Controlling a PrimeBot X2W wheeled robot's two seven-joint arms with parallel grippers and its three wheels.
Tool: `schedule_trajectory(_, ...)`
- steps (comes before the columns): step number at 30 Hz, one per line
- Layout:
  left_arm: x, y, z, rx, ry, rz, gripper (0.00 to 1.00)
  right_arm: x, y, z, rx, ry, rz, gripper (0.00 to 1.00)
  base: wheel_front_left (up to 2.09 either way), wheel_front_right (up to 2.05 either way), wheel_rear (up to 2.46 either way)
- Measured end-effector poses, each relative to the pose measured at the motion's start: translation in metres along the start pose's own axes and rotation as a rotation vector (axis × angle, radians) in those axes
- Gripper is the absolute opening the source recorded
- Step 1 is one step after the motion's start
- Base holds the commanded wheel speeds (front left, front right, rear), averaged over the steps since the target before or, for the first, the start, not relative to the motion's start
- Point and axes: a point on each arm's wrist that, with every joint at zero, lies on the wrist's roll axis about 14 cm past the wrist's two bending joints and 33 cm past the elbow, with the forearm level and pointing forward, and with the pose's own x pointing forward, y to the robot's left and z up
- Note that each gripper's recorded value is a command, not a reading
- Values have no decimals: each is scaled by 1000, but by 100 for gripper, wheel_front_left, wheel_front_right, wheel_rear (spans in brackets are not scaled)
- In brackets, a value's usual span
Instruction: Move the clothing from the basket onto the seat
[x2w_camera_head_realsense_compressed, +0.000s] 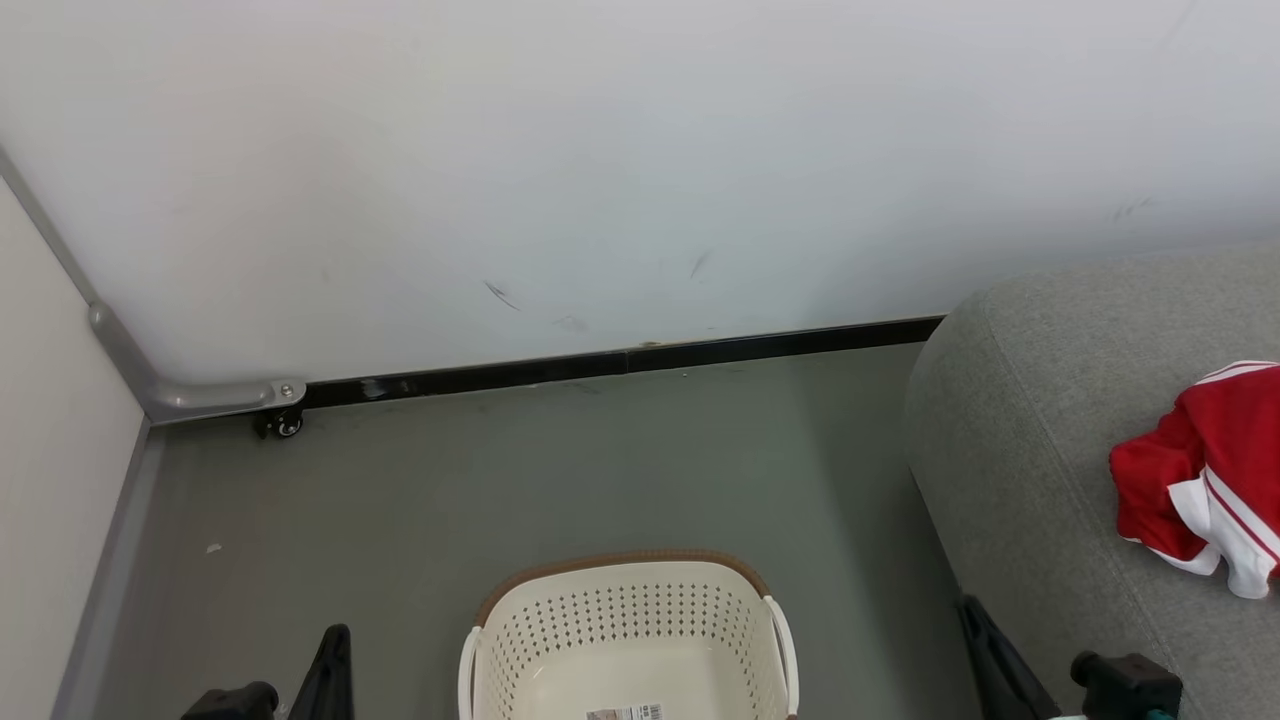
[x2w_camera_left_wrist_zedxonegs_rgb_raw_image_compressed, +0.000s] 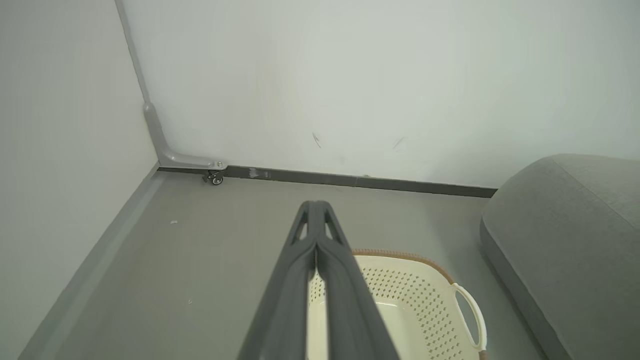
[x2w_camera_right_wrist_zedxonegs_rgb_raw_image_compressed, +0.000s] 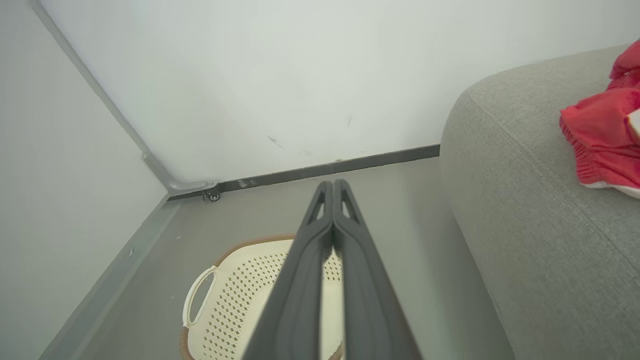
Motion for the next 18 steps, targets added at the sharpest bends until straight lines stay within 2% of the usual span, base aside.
schedule_trajectory(8,1,3,-6,-137,49,19,0,5,-6,6,152,-10,-34,0,0,0,0)
schedule_trajectory(18,7,6,-7,-272,77,32,0,10,-11,11,275,-16,-56,0,0,0,0)
